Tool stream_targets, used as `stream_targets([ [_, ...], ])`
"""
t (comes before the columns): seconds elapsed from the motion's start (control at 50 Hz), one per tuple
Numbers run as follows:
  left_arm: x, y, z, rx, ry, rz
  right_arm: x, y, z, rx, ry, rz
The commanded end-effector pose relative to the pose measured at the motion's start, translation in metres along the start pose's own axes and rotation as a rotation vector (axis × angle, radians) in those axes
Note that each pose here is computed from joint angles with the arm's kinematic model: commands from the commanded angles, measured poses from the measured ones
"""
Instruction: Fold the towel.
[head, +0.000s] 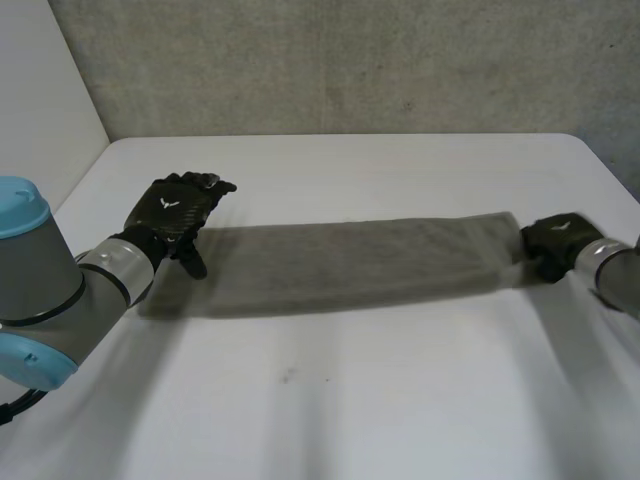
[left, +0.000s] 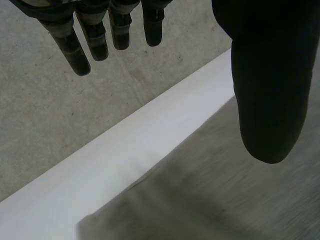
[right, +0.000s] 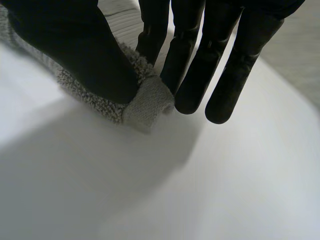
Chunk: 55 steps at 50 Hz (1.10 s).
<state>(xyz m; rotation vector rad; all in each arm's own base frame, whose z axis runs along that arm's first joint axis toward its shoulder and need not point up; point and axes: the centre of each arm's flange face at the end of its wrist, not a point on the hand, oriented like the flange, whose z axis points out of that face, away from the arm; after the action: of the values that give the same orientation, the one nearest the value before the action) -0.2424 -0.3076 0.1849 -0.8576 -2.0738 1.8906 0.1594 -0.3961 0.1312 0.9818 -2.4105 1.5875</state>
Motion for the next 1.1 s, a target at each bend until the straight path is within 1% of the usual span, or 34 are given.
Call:
stream_targets([
  [0.02, -0.001, -0.005, -0.004, 0.010, -0.005, 0.003, 0.076, -0.035, -0.023, 0.061, 0.451, -0.214],
  [0.06, -0.004, -0.008, -0.006, 0.018, -0.015, 0.005, 0.083, -0.043, -0.029, 0.056, 0.517, -0.350],
  [0.1, -0.004, -0.009, -0.007, 0.019, -0.017, 0.004, 0.079, -0.047, -0.029, 0.066, 0.512, -0.382],
  [0.14, -0.005, -0.009, -0.007, 0.019, -0.019, 0.004, 0.062, -0.060, -0.030, 0.117, 0.475, -0.388],
  [0.16, -0.005, -0.009, -0.007, 0.020, -0.019, 0.006, 0.032, -0.082, -0.033, 0.210, 0.411, -0.382],
  [0.18, -0.005, -0.009, -0.007, 0.020, -0.019, 0.006, 0.032, -0.082, -0.033, 0.210, 0.410, -0.382],
  [0.22, -0.005, -0.010, -0.007, 0.023, -0.020, 0.005, -0.027, -0.122, -0.046, 0.401, 0.242, -0.341],
  [0.24, -0.005, -0.010, -0.007, 0.023, -0.020, 0.005, -0.027, -0.122, -0.046, 0.402, 0.241, -0.340],
  [0.28, -0.005, -0.009, -0.007, 0.021, -0.023, 0.005, -0.083, -0.136, -0.056, 0.522, 0.043, -0.321],
  [0.3, -0.005, -0.009, -0.007, 0.021, -0.023, 0.005, -0.084, -0.136, -0.056, 0.523, 0.042, -0.321],
  [0.32, -0.006, -0.010, -0.007, 0.022, -0.024, 0.002, -0.110, -0.138, -0.062, 0.565, -0.056, -0.326],
  [0.34, -0.006, -0.010, -0.007, 0.022, -0.024, 0.002, -0.110, -0.138, -0.062, 0.565, -0.057, -0.326],
  [0.38, -0.006, -0.010, -0.008, 0.021, -0.027, 0.002, -0.173, -0.137, -0.084, 0.639, -0.260, -0.372],
  [0.4, -0.006, -0.010, -0.008, 0.021, -0.027, 0.002, -0.174, -0.137, -0.084, 0.639, -0.261, -0.372],
  [0.44, -0.006, -0.009, -0.010, 0.018, -0.028, 0.000, -0.222, -0.127, -0.103, 0.674, -0.410, -0.406],
  [0.46, -0.006, -0.009, -0.010, 0.018, -0.028, 0.000, -0.222, -0.127, -0.103, 0.674, -0.411, -0.406],
  [0.48, -0.007, -0.009, -0.010, 0.017, -0.031, 0.000, -0.238, -0.117, -0.105, 0.666, -0.459, -0.414],
  [0.5, -0.007, -0.009, -0.010, 0.017, -0.031, 0.000, -0.238, -0.117, -0.105, 0.666, -0.460, -0.414],
  [0.54, -0.008, -0.010, -0.010, 0.020, -0.033, -0.001, -0.258, -0.103, -0.104, 0.650, -0.506, -0.425],
  [0.64, -0.004, -0.013, -0.009, 0.036, -0.024, 0.005, -0.270, -0.087, -0.098, 0.605, -0.531, -0.437],
  [0.74, 0.000, -0.014, -0.007, 0.054, -0.018, 0.010, -0.261, -0.088, -0.096, 0.572, -0.479, -0.424],
  [0.78, 0.015, -0.020, -0.006, 0.084, 0.021, 0.020, -0.255, -0.093, -0.100, 0.568, -0.454, -0.410],
  [0.8, 0.015, -0.020, -0.006, 0.084, 0.021, 0.020, -0.245, -0.098, -0.103, 0.557, -0.417, -0.387],
  [0.82, 0.024, -0.024, -0.005, 0.106, 0.042, 0.028, -0.228, -0.101, -0.101, 0.531, -0.372, -0.346],
  [0.84, 0.024, -0.024, -0.005, 0.106, 0.042, 0.028, -0.228, -0.101, -0.101, 0.531, -0.372, -0.346],
  [0.88, 0.041, -0.030, -0.003, 0.135, 0.080, 0.037, -0.190, -0.098, -0.094, 0.458, -0.289, -0.224],
  [0.9, 0.041, -0.030, -0.003, 0.136, 0.080, 0.037, -0.190, -0.098, -0.094, 0.457, -0.289, -0.223],
  [0.94, 0.062, -0.034, -0.001, 0.155, 0.123, 0.045, -0.162, -0.089, -0.090, 0.390, -0.254, -0.087],
  [0.96, 0.062, -0.034, -0.001, 0.156, 0.123, 0.045, -0.162, -0.089, -0.090, 0.390, -0.253, -0.086],
  [0.98, 0.075, -0.035, -0.001, 0.162, 0.148, 0.048, -0.154, -0.083, -0.089, 0.360, -0.245, -0.033],
  [1.0, 0.076, -0.035, -0.001, 0.162, 0.149, 0.048, -0.153, -0.083, -0.089, 0.360, -0.244, -0.032],
  [1.04, 0.097, -0.031, 0.002, 0.153, 0.177, 0.053, -0.133, -0.066, -0.083, 0.283, -0.213, 0.049],
  [1.06, 0.097, -0.031, 0.002, 0.153, 0.177, 0.053, -0.133, -0.066, -0.083, 0.282, -0.213, 0.049],
  [1.1, 0.111, -0.016, 0.006, 0.114, 0.175, 0.057, -0.118, -0.046, -0.079, 0.206, -0.192, 0.080],
])
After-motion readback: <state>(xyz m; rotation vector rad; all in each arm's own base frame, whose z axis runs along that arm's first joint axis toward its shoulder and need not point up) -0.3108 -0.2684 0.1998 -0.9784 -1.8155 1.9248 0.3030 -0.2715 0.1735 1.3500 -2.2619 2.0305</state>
